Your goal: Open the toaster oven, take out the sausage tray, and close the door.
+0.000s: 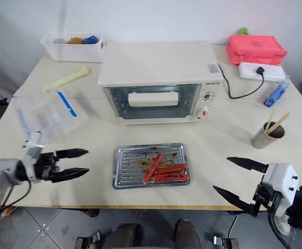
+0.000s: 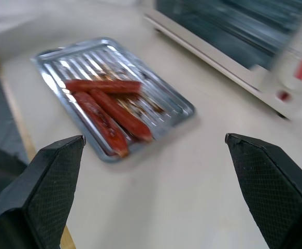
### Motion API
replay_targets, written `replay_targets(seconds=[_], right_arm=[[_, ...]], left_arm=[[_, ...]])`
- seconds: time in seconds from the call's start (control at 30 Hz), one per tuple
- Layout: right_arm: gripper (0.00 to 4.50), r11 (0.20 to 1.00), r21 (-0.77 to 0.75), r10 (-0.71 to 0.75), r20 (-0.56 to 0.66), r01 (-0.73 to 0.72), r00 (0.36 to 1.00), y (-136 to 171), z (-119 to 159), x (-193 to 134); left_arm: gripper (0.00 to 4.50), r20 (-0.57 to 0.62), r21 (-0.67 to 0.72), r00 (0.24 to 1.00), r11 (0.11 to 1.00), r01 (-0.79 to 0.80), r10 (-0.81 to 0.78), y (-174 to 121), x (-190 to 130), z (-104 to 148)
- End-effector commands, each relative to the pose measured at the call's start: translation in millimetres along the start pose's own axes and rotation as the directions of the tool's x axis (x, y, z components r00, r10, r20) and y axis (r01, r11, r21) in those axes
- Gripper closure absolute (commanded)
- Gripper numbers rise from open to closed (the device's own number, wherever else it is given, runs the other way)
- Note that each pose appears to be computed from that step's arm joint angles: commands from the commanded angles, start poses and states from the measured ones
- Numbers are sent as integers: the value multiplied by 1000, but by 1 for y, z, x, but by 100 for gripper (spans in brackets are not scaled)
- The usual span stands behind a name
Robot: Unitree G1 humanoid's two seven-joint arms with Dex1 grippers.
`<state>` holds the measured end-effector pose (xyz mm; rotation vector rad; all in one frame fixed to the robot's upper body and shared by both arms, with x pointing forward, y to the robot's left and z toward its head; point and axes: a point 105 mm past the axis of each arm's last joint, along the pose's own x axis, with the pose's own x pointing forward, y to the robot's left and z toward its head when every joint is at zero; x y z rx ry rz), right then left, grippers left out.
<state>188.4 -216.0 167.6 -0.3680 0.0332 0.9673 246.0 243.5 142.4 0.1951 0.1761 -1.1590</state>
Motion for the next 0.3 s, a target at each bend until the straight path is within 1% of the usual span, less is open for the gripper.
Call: replay_targets(seconds=[0.03,0.17,0.3], right_arm=[[0,996,-29,89,37,-88,995,7,14,5],[0,974,-63,219,38,-217,975,23,20,13],[0,977,-51,209,46,-207,977,19,17,16]], left_arm=[[29,-11,217,1000,976,-8,11,-8,-11,13],[29,25,254,998,965,-61,57,-20,-20,14],[29,17,242,998,968,-63,61,-23,-17,10]])
